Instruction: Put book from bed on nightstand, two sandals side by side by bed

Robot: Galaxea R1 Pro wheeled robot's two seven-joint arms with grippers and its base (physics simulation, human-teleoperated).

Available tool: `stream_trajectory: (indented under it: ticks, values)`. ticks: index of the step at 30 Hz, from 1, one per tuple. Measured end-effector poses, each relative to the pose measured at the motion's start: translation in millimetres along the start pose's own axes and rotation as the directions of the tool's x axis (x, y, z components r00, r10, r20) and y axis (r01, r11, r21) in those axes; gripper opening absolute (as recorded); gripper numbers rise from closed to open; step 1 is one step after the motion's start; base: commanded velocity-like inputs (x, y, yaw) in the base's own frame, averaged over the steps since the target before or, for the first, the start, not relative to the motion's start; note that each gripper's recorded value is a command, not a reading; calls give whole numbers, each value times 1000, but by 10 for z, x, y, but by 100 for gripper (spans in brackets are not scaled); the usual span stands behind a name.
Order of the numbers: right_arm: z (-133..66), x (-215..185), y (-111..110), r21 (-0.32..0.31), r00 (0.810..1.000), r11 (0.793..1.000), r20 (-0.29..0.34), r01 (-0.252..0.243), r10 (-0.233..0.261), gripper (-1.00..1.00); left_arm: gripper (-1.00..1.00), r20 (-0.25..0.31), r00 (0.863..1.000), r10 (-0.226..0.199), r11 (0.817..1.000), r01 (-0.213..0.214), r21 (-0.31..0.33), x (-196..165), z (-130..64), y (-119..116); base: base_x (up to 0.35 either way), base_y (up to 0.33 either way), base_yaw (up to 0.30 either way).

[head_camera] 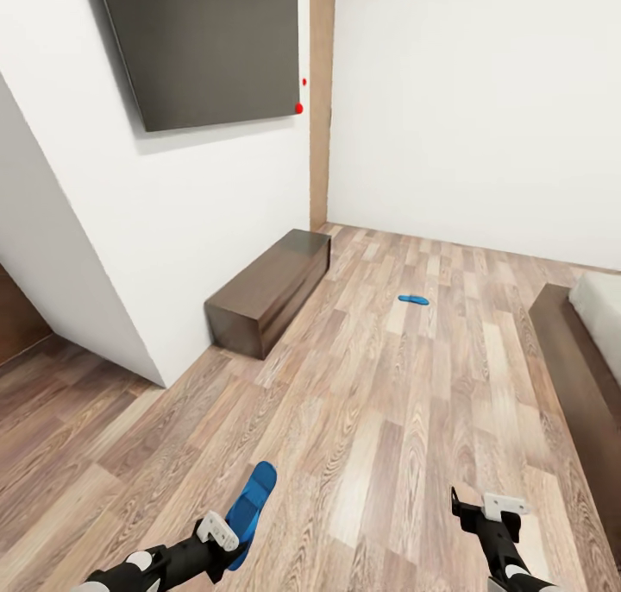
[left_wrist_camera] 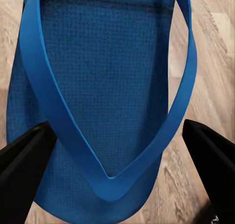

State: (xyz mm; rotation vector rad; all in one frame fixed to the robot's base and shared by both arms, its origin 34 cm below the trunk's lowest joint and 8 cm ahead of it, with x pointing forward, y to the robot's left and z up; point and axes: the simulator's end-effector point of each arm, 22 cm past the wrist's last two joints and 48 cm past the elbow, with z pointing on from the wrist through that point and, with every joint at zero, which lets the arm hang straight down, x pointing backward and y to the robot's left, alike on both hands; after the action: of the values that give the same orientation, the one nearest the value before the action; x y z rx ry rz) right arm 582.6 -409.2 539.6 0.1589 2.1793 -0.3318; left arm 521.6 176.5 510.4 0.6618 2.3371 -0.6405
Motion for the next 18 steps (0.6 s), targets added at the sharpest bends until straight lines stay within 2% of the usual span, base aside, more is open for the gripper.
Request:
stream_trajectory:
  ticks: [18]
  values:
    - [3,43,1,0,1000,1000,-8,2,-2,100,-100,-6,1000,-5,1000,5,2,38,11,-6,0,0,-261]
